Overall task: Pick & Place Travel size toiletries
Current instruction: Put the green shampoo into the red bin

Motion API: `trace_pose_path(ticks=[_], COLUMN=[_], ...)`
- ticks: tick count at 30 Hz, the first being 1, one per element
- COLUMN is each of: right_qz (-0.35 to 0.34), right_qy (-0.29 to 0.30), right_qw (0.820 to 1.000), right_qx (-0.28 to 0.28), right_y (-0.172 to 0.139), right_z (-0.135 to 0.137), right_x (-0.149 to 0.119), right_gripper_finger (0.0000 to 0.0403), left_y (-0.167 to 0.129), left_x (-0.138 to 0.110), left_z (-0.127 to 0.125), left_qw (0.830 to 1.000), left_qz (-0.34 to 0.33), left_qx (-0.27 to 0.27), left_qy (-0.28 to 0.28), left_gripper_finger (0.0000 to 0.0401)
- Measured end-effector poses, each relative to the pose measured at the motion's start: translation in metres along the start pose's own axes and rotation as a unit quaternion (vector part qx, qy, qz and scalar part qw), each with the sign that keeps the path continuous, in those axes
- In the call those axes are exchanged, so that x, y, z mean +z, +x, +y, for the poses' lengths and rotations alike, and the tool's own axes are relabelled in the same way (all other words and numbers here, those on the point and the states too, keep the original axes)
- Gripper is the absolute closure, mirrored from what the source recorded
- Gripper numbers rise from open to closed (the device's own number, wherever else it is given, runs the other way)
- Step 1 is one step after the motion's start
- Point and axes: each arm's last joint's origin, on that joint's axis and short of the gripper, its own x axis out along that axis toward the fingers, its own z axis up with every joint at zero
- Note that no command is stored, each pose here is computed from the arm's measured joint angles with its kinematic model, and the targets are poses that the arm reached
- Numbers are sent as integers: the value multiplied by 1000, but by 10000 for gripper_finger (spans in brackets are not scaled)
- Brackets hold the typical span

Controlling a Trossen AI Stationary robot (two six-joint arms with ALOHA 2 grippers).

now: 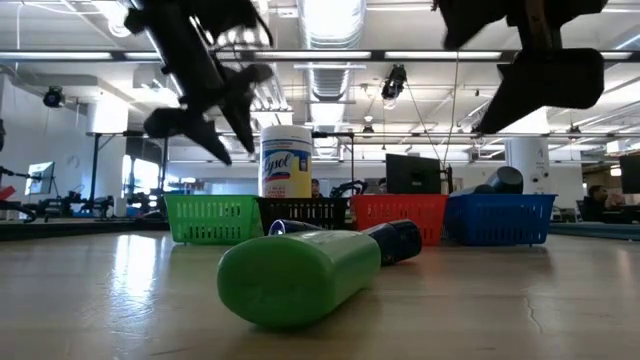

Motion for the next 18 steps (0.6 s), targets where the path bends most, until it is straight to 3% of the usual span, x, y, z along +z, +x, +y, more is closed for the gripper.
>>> trace_pose_path(ticks=[5,10,18], right_qz=[16,26,90], right_qy=[81,197,337], right_qw=[996,980,934], right_qx=[15,18,-80], right_y=[24,43,57], right_z=[9,34,82], right_x=[-4,-3,1], right_gripper_finger=[59,68,51], left_y=[-32,-59,-88], left_x=[-23,-44,-61], left_z=[-9,-6,3], left_qw=[991,975,935], left_qz=[6,21,14], left_qx=[-63,-90,-147], left_qy=[116,204,322], left_gripper_finger=[205,204,204])
